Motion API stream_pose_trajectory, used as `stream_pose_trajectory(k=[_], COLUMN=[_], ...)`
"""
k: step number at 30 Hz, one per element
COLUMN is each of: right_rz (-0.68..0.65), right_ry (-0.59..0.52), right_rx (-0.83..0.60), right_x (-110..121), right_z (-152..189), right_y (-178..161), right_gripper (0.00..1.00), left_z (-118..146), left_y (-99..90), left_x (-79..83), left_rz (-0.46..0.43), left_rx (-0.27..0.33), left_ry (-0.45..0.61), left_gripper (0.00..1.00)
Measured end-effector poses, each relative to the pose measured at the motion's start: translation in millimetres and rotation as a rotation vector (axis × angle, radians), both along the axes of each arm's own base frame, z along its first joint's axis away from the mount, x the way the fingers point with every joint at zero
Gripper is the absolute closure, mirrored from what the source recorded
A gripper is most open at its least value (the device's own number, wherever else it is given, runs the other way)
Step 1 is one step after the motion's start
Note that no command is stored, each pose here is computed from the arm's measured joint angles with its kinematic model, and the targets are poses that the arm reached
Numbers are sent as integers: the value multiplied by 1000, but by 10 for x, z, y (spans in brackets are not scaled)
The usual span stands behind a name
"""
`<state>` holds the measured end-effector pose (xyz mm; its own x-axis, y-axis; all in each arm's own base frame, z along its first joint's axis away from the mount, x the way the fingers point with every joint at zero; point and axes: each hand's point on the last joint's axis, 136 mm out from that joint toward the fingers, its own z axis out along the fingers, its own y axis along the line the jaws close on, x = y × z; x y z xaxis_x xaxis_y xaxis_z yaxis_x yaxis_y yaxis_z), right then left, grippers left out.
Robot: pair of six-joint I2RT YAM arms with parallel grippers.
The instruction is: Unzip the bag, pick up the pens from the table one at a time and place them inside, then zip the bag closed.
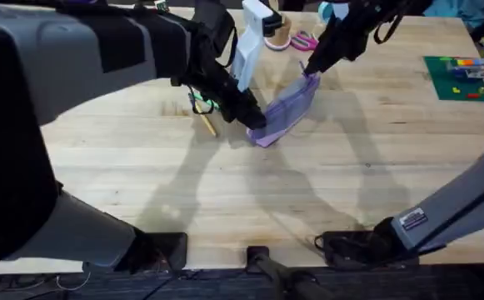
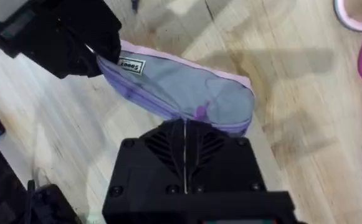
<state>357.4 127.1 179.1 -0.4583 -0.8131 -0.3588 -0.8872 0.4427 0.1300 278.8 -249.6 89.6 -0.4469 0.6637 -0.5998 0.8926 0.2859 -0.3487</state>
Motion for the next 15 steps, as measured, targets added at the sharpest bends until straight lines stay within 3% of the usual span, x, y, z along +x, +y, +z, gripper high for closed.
stream_pose_trajectory(k=[15], right_rz=[-1], right_ry=[-47], right_rx=[8], right_x=[1], right_z=[132], right_y=[-1], right_gripper=[969], left_z=[1], left_y=[-1], left_x=[0], left_rz=[0], left_rx=[0], left_ry=[0], left_gripper=[957])
